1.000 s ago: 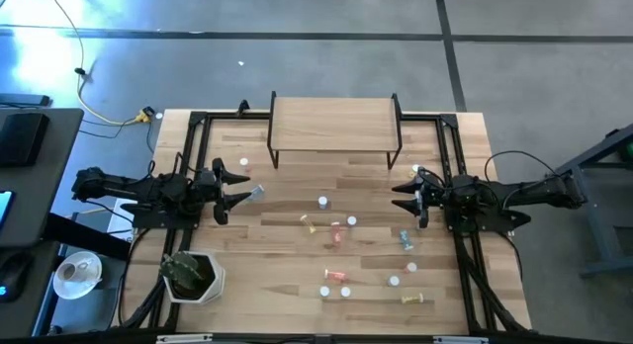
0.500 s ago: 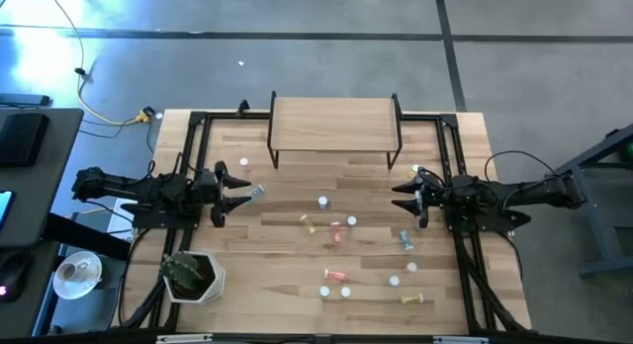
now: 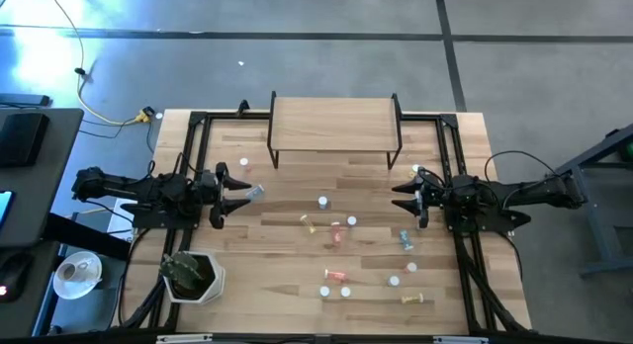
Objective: Pick and place medicine bottles onto shelf by color
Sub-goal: Put the pink pill bottle on the shelf
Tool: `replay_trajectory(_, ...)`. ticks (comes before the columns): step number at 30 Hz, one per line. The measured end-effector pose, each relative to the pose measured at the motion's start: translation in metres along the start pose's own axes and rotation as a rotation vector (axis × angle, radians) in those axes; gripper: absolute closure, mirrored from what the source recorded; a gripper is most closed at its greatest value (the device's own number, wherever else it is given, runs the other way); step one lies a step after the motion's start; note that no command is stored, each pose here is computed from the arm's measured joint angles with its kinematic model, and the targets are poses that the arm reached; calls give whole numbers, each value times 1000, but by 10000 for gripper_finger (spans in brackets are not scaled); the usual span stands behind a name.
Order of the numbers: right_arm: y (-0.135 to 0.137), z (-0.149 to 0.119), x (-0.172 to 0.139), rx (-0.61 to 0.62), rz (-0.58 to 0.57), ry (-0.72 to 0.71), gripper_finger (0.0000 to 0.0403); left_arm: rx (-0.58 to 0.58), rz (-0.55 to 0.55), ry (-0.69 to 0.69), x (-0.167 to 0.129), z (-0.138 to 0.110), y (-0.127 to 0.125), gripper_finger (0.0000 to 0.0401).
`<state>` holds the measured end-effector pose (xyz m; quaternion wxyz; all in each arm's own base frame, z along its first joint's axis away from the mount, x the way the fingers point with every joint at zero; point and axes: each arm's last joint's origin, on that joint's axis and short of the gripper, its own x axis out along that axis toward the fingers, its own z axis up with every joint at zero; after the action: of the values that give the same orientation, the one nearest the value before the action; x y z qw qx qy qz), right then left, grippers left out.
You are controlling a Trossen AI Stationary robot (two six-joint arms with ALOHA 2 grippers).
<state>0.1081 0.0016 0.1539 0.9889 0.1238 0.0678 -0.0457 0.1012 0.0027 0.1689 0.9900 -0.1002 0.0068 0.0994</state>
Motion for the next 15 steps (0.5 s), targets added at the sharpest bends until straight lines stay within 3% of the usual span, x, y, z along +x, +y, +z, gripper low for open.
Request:
replay_trajectory(12, 0, 0, 0, 0, 0, 0, 208, -111, 340, -88, -2, 2, 10, 157)
replay_trajectory(15, 0, 0, 0, 0, 0, 0, 208, -91, 400, -104, -2, 2, 11, 158)
